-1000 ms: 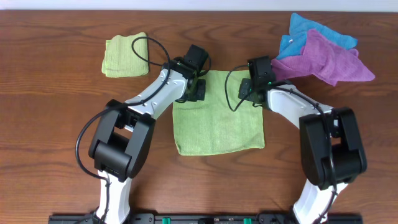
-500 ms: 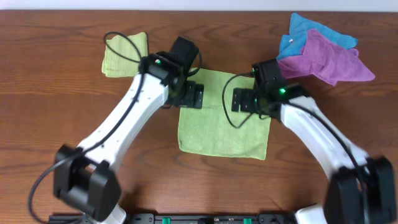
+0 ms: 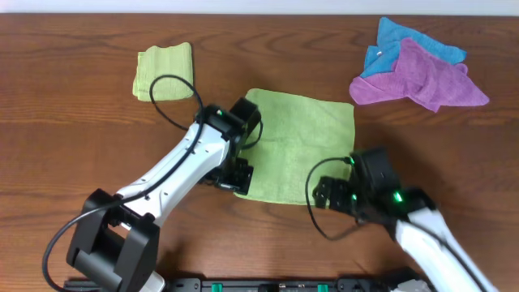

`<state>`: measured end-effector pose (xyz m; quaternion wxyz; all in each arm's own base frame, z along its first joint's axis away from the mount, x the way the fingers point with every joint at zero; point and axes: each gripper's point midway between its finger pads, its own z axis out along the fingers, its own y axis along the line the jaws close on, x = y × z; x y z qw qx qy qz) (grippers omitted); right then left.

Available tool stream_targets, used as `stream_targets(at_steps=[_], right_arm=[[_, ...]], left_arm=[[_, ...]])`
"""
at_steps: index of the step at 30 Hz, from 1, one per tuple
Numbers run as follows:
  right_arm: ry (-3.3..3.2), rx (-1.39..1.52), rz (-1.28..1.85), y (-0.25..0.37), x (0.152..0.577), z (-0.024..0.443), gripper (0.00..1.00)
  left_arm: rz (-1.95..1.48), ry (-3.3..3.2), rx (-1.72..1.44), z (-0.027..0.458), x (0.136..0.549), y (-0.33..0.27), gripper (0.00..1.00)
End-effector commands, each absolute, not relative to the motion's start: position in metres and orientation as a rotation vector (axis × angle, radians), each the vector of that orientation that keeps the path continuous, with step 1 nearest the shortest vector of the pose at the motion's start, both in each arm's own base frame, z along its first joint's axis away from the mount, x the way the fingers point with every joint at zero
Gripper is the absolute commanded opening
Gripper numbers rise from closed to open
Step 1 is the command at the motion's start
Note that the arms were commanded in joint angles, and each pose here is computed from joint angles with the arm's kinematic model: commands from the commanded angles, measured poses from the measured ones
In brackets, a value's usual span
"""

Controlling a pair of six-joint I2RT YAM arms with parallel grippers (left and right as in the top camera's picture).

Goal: Fold the cloth

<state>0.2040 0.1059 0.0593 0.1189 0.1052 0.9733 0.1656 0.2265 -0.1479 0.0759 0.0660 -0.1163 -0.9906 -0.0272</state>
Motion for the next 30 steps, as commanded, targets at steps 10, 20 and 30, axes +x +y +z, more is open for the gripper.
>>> stream_targets(at_steps=[10,20,30], right_arm=[[2.762,0.589,0.615,0.099,0.166,0.032,0.98],[2.670,0.686,0.424,0.074,0.181,0.029,0.66],[2.576,0.786,0.407,0.070,0.202,0.025,0.61]], left_arm=[[0.043,-3.124,-0.361,0.051,0.242,-0.161,0.90],[0.130,-3.240,-0.336,0.053,0.269,-0.177,0.91],[0.130,-3.291,-0.336,0.055,0.280,-0.179,0.95]])
